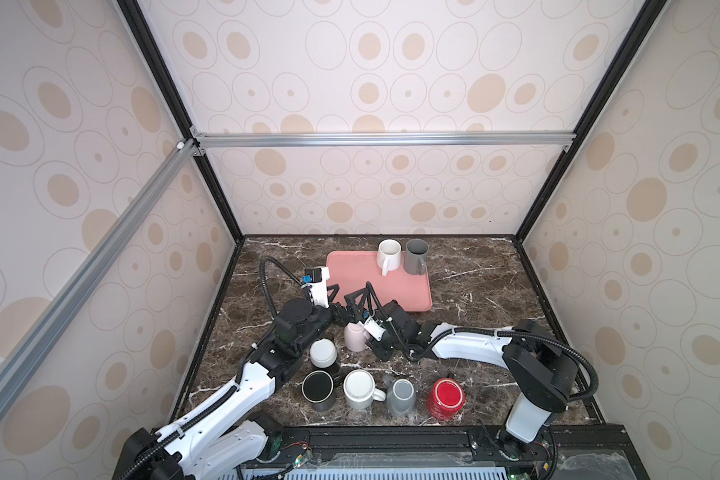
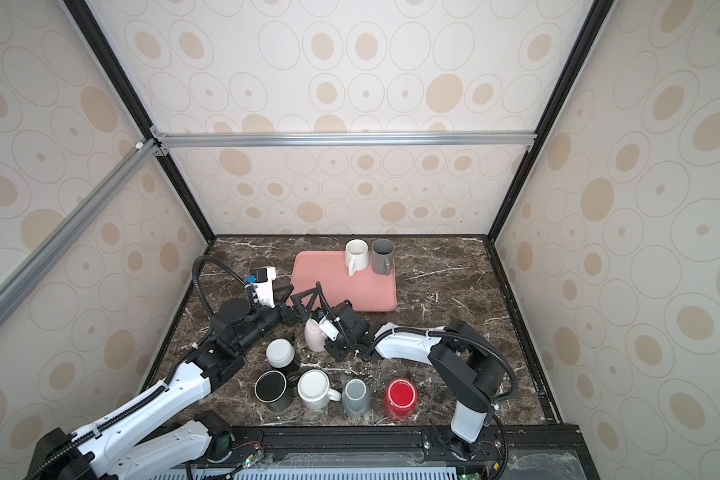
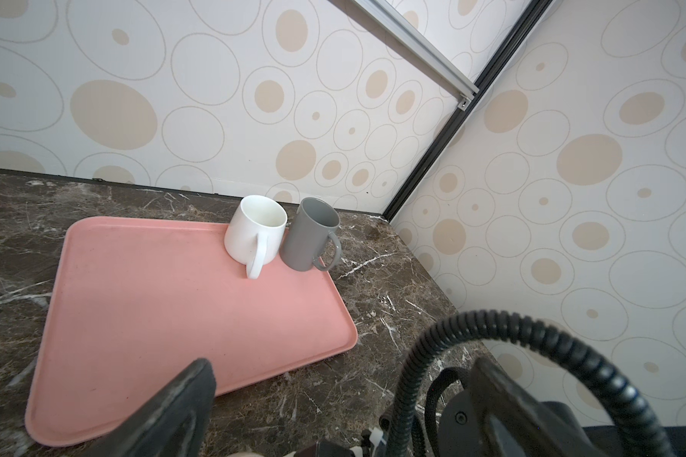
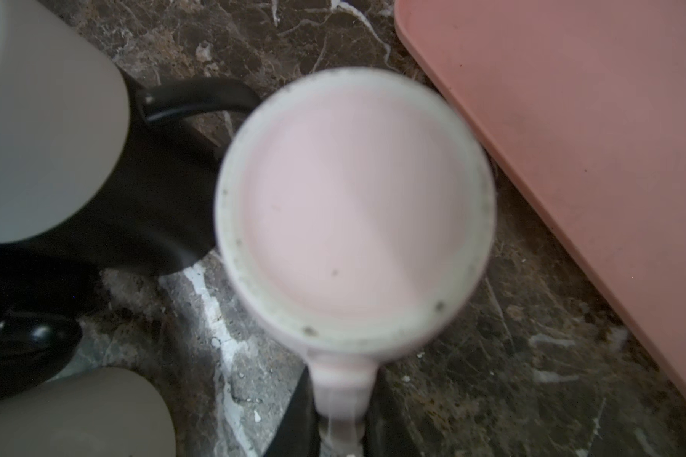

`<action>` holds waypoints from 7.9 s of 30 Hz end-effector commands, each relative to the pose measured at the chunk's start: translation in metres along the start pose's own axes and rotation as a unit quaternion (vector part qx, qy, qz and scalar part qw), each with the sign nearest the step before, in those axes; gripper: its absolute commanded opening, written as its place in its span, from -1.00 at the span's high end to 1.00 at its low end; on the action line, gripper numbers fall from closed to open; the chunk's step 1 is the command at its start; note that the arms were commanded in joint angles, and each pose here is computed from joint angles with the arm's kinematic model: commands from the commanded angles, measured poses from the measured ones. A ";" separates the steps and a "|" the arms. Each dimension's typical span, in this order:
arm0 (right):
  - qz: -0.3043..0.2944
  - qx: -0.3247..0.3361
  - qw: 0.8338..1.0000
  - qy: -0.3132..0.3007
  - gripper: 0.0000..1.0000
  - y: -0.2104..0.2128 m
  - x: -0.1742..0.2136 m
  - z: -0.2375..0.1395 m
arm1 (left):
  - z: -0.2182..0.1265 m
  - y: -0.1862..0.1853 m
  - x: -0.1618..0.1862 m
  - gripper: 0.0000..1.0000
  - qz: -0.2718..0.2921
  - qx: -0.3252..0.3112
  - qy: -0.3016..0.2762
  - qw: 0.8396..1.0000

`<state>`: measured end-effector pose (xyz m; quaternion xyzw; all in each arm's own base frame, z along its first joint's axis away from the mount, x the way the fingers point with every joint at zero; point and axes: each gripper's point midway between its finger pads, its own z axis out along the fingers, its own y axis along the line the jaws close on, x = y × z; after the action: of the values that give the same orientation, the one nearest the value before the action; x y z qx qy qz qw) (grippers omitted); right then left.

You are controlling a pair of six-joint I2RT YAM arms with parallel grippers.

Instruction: Turn the mug right side up

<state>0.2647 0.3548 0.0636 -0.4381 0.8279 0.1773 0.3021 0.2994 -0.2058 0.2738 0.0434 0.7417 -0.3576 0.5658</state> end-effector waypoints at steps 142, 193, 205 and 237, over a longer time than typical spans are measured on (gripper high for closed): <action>0.248 0.119 0.889 -0.367 -0.09 -0.072 -0.043 -0.264 | 0.233 0.161 0.018 1.00 0.163 -0.256 0.288 0.908; 0.236 0.082 0.922 -0.297 -0.38 -0.063 -0.036 -0.220 | 0.157 0.076 -0.068 -0.27 0.072 -0.148 0.115 0.980; 0.164 -0.017 0.966 -0.199 -0.33 -0.005 -0.047 -0.144 | 0.059 0.044 -0.056 -0.72 0.019 -0.076 0.031 0.996; 0.044 -0.072 0.990 -0.110 -0.84 0.095 -0.088 -0.019 | -0.045 0.069 -0.057 -0.99 -0.004 -0.172 -0.058 0.983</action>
<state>0.2098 0.4353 0.1259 -0.4218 0.7987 0.2863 0.3197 0.3168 -0.1285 0.2851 -0.0407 0.7707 -0.2486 0.5853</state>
